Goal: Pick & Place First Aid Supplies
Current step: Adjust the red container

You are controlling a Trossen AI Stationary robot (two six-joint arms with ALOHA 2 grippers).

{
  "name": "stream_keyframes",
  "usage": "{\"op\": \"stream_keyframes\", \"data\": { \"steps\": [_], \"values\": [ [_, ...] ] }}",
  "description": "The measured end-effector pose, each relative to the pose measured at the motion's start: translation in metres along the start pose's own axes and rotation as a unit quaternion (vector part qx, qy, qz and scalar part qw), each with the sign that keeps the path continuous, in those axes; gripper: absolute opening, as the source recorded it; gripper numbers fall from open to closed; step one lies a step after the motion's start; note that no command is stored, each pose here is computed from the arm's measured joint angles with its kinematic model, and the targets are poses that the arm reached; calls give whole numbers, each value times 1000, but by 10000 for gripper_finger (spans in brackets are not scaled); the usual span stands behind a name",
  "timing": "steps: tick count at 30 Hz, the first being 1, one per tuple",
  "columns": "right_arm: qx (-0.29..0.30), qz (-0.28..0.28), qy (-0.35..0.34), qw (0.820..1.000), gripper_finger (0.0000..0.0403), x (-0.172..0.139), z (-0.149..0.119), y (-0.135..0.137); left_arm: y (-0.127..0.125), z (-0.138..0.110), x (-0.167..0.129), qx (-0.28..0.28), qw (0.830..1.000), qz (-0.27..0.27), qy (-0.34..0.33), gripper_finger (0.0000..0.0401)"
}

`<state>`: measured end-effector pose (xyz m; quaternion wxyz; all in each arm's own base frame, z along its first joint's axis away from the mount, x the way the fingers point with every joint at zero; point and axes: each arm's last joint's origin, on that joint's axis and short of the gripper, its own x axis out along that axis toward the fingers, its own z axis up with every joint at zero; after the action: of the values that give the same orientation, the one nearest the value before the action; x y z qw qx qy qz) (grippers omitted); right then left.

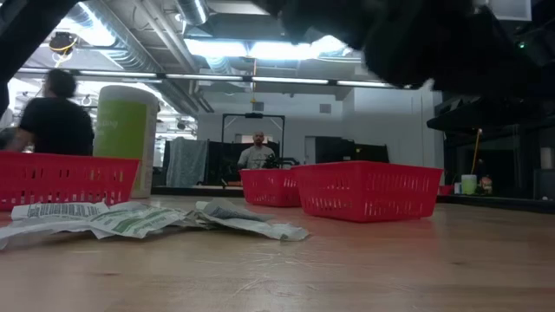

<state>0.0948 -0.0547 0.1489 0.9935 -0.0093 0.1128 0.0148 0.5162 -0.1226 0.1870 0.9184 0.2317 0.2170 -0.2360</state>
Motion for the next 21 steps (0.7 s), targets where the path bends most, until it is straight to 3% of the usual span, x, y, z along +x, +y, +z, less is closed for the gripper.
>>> {"op": "stream_keyframes", "data": {
  "steps": [5,15,18,21],
  "values": [
    [0,0,0,1000,126,0,0,0,-1,-3,-33,-11,998,56,-38,1],
    [-2,0,0,1000,126,0,0,0,-38,-28,-115,-12,990,138,-15,2],
    [-64,-14,2,998,126,0,0,-1,-45,-43,-137,-36,988,153,5,2],
    [-63,-41,11,997,126,0,0,-2,-49,-50,-159,-56,982,181,-10,1]
  ]
}}
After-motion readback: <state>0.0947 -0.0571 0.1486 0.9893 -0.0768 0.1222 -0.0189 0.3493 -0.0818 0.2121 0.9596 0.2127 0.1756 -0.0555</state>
